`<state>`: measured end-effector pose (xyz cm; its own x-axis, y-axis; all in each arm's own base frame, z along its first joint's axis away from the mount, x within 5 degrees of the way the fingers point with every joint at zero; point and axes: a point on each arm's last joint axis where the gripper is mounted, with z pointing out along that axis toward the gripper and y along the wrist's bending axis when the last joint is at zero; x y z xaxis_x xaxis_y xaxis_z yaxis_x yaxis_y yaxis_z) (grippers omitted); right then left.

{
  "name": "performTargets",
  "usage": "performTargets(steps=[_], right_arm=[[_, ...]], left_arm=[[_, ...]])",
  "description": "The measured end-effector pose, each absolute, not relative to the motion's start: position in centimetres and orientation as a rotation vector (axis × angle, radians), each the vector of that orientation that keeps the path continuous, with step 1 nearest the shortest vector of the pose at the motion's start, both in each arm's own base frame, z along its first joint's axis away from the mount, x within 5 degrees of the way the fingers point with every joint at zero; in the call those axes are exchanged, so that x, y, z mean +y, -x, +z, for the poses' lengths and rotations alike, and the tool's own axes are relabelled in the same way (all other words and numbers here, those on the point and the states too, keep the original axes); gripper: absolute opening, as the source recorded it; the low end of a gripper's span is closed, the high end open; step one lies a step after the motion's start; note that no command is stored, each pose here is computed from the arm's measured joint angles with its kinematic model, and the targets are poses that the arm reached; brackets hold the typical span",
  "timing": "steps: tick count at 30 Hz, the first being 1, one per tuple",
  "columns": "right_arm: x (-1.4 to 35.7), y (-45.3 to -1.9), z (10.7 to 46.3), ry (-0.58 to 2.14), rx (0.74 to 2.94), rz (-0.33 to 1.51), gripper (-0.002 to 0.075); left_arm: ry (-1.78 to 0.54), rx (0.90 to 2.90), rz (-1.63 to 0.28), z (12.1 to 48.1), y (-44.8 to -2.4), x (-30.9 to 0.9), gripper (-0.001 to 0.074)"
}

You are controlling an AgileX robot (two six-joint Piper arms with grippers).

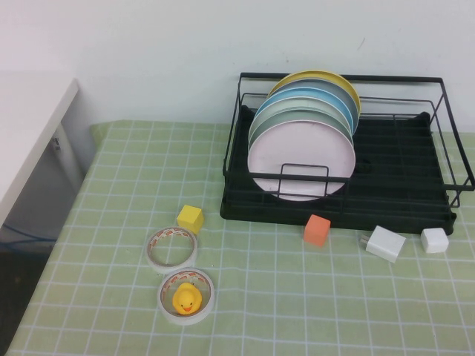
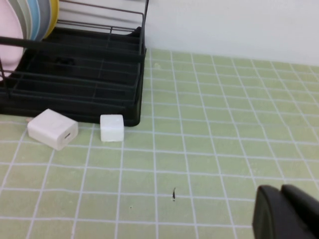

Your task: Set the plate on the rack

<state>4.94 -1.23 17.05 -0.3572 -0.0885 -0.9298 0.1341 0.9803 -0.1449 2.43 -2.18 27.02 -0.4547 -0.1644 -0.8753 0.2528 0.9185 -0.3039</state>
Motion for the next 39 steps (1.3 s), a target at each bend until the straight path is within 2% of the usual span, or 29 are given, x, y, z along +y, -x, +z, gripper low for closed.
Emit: performTargets(steps=[39], right_arm=[[-1.26,-4.97,17.06,-0.021,1.915,-0.244,0.0012]], left_arm=[[-0.064,1.986,-0.479,27.02,-2.43,-2.18,-0.0001]])
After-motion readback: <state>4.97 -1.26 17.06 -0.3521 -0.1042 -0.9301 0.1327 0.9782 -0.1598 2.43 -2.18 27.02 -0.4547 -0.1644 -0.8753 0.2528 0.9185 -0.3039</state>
